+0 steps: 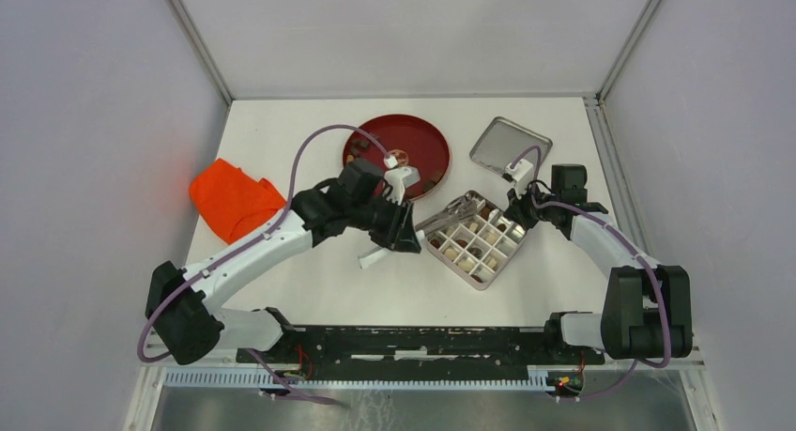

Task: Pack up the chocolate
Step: Place the fake chocolate in the packing box.

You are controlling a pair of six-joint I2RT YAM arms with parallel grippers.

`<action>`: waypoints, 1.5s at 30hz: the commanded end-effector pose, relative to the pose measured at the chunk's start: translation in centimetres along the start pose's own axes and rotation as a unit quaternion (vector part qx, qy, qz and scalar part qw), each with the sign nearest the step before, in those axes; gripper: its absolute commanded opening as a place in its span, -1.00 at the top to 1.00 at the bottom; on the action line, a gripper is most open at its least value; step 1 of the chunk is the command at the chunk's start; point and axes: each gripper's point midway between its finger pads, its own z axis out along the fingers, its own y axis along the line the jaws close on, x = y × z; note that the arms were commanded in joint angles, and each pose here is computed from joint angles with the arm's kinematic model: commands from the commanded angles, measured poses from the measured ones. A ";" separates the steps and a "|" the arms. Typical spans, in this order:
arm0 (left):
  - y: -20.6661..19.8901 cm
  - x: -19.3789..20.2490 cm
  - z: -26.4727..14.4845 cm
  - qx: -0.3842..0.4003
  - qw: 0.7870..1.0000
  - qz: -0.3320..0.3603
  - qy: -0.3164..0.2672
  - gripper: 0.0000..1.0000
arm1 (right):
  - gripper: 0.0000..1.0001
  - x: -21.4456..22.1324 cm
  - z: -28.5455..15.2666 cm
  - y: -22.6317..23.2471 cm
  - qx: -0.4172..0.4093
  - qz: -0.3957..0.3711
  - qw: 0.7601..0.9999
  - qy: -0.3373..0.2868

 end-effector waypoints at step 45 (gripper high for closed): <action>-6.5 0.9 10.7 0.023 0.998 0.049 0.019 0.83 | 1.00 -2.9 -0.7 -0.4 0.005 -0.023 0.999 -0.047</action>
